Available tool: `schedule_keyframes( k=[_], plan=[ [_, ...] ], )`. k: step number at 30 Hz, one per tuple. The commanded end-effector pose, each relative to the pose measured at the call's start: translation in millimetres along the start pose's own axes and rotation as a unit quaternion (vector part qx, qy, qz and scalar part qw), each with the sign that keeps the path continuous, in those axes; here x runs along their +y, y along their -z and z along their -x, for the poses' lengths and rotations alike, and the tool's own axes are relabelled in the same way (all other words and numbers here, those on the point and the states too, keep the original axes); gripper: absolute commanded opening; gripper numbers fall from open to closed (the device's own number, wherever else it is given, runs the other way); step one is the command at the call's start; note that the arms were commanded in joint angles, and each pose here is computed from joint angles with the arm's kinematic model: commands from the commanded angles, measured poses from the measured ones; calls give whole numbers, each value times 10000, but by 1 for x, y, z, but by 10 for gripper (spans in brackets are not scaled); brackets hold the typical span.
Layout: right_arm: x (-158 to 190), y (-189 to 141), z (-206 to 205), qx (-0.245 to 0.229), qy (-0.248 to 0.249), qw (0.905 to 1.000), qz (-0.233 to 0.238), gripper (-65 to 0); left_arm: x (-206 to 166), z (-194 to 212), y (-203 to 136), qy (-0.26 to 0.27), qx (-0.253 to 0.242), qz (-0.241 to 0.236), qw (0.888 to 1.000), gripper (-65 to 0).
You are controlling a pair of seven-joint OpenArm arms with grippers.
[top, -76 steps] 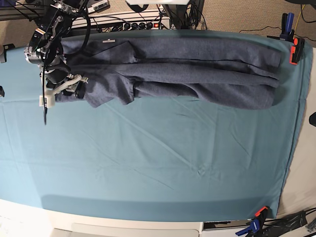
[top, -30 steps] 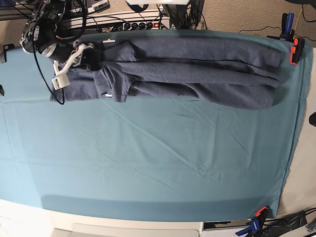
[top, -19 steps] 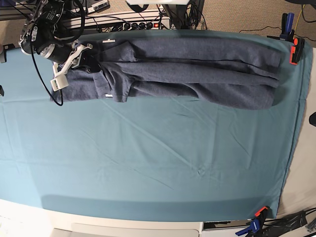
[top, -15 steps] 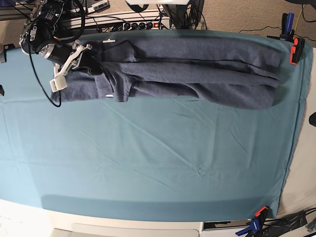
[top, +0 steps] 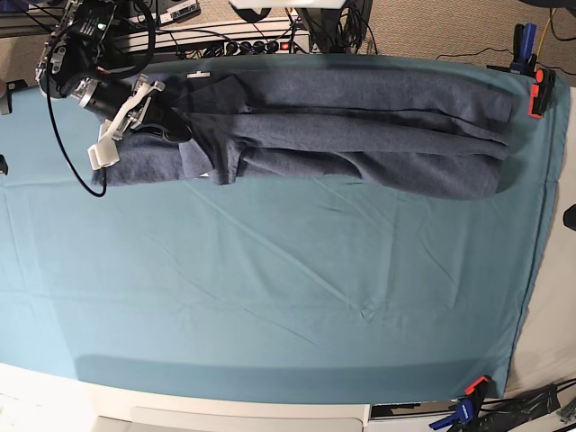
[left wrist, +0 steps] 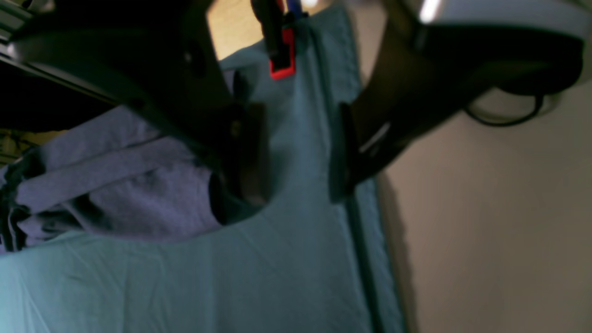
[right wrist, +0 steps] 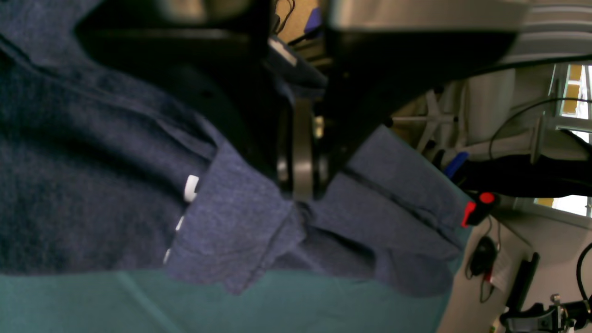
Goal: Fold the T-shirt properly
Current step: 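Pinch the shirt's folded end with the right gripper, then lift and fold the held end over toward the shirt's middle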
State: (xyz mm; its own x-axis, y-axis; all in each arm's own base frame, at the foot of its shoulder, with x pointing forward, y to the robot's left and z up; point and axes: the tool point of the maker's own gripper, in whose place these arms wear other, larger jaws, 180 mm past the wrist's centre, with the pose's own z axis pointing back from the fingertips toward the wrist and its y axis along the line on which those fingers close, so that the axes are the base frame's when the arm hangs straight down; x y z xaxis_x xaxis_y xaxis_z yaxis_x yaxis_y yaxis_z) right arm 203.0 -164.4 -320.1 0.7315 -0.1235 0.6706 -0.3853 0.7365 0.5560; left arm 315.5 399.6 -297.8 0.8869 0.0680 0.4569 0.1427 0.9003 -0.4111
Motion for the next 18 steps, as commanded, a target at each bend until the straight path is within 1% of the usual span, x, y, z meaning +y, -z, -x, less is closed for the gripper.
schedule_keyframes(
  k=[1, 5, 9, 14, 18],
  plan=[
    [4, -4, -7, -130, -83, 9999, -57, -650, 3, -17, -19, 77, -264, -98, 9996, -409],
    [0, -6, 5, 71, -43, 9999, 85, -650, 3, -17, -19, 77, -264, -98, 9996, -409],
    [-3, -8, 7, 242, -253, 9989, 315, -650, 3, -17, -19, 77, -264, -98, 9996, -409],
    [8, -15, -10, 246, -816, 9956, 394, -650, 3, -17, -19, 77, -266, -98, 9996, -409],
    [17, -19, -20, 398, -1363, 9886, 504, -650, 3, -17, -19, 77, -266, -98, 9996, -409]
  ],
)
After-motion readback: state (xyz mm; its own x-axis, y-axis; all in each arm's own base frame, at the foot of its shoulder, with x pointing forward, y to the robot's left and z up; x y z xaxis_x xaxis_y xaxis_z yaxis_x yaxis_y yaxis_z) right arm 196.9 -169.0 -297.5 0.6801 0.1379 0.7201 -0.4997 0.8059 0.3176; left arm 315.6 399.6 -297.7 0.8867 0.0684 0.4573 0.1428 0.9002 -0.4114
